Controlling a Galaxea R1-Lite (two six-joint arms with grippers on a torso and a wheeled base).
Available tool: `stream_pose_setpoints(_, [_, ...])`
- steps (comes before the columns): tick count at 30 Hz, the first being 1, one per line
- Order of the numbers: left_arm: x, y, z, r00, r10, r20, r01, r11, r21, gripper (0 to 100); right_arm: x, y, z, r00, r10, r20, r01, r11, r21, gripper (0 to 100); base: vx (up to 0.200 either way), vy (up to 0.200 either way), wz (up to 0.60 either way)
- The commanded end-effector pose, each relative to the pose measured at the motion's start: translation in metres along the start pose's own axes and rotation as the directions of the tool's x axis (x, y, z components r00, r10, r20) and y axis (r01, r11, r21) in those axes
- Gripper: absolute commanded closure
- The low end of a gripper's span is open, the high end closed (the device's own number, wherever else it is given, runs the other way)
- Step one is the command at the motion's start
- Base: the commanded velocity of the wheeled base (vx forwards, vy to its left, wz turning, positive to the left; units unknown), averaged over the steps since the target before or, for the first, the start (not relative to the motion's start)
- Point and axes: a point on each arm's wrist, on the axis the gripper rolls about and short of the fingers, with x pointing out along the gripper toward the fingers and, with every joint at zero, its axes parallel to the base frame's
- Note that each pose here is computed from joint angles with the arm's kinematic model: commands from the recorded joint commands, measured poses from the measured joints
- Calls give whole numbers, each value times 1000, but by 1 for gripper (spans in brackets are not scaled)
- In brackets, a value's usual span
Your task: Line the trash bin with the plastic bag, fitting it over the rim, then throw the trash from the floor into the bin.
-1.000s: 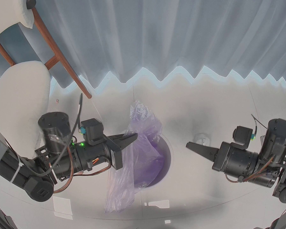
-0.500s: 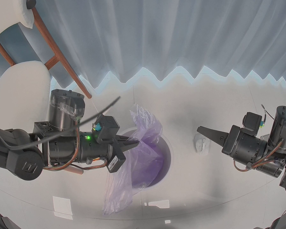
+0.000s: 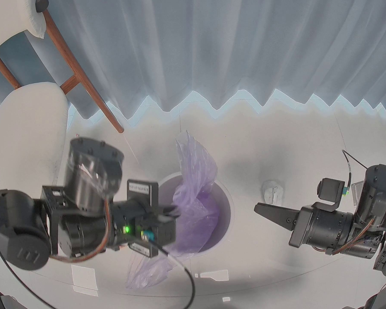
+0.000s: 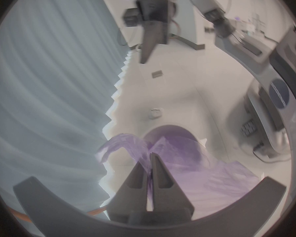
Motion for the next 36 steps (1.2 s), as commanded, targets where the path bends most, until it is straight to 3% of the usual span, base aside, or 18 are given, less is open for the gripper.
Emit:
stream_pose_setpoints(1, [-13, -59, 11, 991, -109, -75, 118, 985, 124, 100, -4, -4, -23, 996, -9, -93, 1, 996, -88, 100, 0, 0, 0])
stream_pose_setpoints(7, [-6, -95, 12, 978, -151, -141, 175, 968, 181, 100, -9, -9, -40, 986, -27, -163, -2, 984, -178, 100, 0, 0, 0])
stream_pose_setpoints(13, [17, -104, 29, 992, -105, -67, 116, 975, 192, 100, -6, -11, -43, 984, -39, -174, 5, 982, -189, 100, 0, 0, 0])
stream_pose_setpoints(18, [32, -111, 31, 994, -98, -54, 106, 976, 190, 100, -4, -11, -39, 987, -39, -157, 9, 982, -188, 100, 0, 0, 0])
stream_pose_setpoints(19, [33, -112, 31, 993, -100, -54, 109, 976, 190, 100, -4, -10, -38, 987, -37, -154, 7, 982, -188, 0, 0, 0, 0])
stream_pose_setpoints(24, [35, -114, 31, 992, -107, -60, 117, 974, 192, 100, 0, -6, -31, 994, -12, -107, -6, 986, -169, 0, 0, 0, 0])
stream_pose_setpoints(27, [35, -113, 31, 993, -104, -62, 114, 975, 191, 100, 12, -13, -27, 991, -125, -50, 115, 979, -166, 0, 0, 0, 0])
stream_pose_setpoints(30, [33, -113, 31, 993, -99, -61, 109, 976, 190, 100, 25, -20, -22, 966, -255, 38, 258, 954, -155, 0, 0, 0, 0])
stream_pose_setpoints(34, [30, -113, 29, 995, -78, -65, 89, 978, 188, 100, 26, -24, -18, 952, -298, 63, 304, 942, -140, 0, 0, 0, 0])
stream_pose_setpoints(36, [28, -116, 25, 997, -30, -67, 41, 984, 175, 100, 26, -28, -16, 946, -316, 67, 322, 937, -134, 0, 0, 0, 0])
